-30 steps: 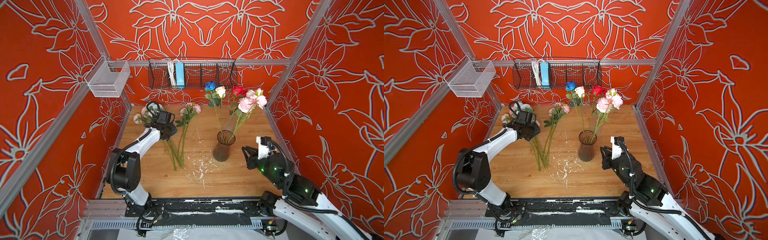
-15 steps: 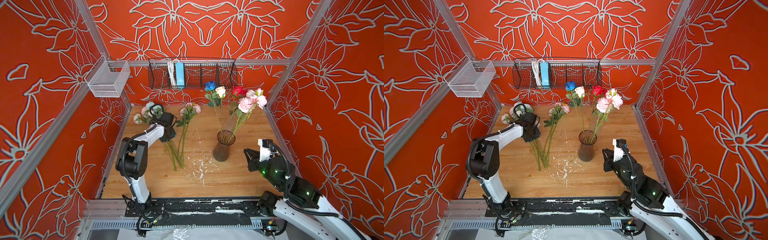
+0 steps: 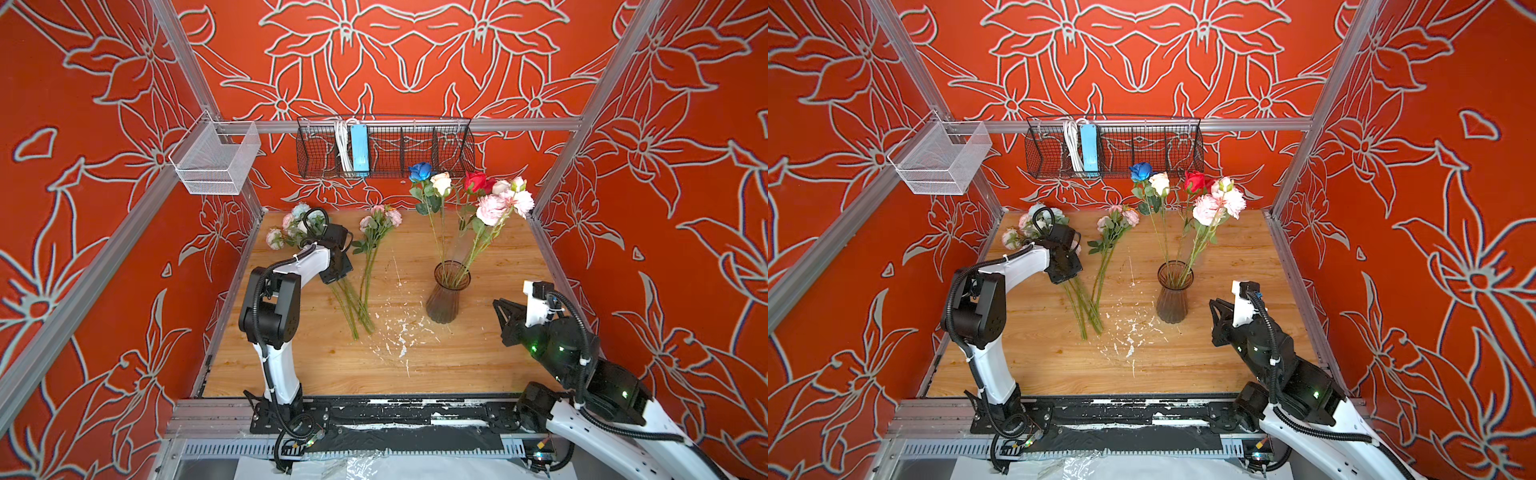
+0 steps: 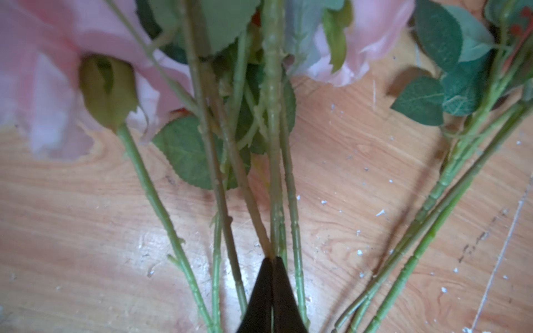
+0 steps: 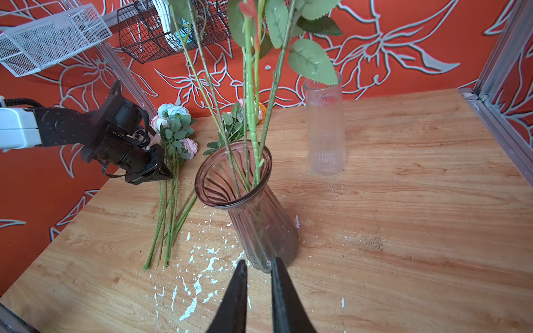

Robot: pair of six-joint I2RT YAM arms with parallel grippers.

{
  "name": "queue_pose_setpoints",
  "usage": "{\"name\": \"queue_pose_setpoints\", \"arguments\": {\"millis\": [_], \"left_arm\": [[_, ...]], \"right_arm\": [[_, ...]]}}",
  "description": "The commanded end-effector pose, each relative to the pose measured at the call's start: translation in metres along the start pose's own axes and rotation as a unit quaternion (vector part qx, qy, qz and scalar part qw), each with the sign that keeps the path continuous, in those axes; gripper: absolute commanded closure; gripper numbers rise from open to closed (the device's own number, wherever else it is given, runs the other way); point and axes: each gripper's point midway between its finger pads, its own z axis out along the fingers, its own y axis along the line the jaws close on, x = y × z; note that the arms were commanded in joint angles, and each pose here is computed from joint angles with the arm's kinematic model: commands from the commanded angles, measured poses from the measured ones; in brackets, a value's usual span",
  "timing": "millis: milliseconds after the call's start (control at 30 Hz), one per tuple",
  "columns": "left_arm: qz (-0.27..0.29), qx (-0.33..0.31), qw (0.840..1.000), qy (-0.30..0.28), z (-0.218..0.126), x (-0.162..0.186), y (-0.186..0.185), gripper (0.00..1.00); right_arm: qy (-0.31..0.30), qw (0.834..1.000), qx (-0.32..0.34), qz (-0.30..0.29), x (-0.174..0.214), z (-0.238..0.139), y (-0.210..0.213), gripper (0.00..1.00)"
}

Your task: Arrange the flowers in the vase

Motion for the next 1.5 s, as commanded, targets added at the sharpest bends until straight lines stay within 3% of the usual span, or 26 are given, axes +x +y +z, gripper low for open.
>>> {"name": "queue_pose_setpoints", "arguments": {"millis": [0,367,467,600,867,1067,1200,1300,1467], "left_arm": [[-0.001,0.049,0.999,-0.014,-0.020,-0.009,-0.017,0.98],[-0.006,0.094,0.994,-0.055,-0.053,-0.017,-0.026,1.00],[0.003,0.073,0.997,-0.025,-0.039,-0.011,-0.025,0.83],[0.015,0.045,0.999,0.016,-0.020,-0.005,-0.023,0.73],[0.016,-0.034,0.999,0.030,0.005,0.000,0.002,0.71],[0.024,-0.043,0.998,0.036,0.017,0.004,0.006,0.74],[0.029,-0.046,0.998,0.037,0.019,0.002,0.006,0.90],[0.029,-0.036,0.999,0.023,0.008,-0.004,0.002,0.99],[0.015,0.039,0.999,-0.032,-0.036,-0.017,-0.020,1.00]], "right_arm": [[-0.012,1.000,-0.007,0.020,-0.005,-0.005,0.001,0.82],[-0.009,1.000,-0.010,0.021,-0.008,0.001,0.006,0.81],[-0.009,1.000,-0.008,0.022,-0.007,0.003,0.006,0.79],[-0.009,1.000,-0.006,0.022,-0.006,0.004,0.006,0.76],[-0.006,1.000,-0.003,0.017,-0.005,0.001,0.003,0.75],[-0.013,1.000,-0.001,0.019,-0.006,-0.001,0.000,0.75],[-0.011,1.000,-0.003,0.018,-0.005,-0.001,0.002,0.74],[-0.012,1.000,-0.003,0.016,-0.008,-0.003,0.001,0.75],[-0.014,1.000,0.005,0.014,-0.006,-0.002,-0.002,0.74]]}}
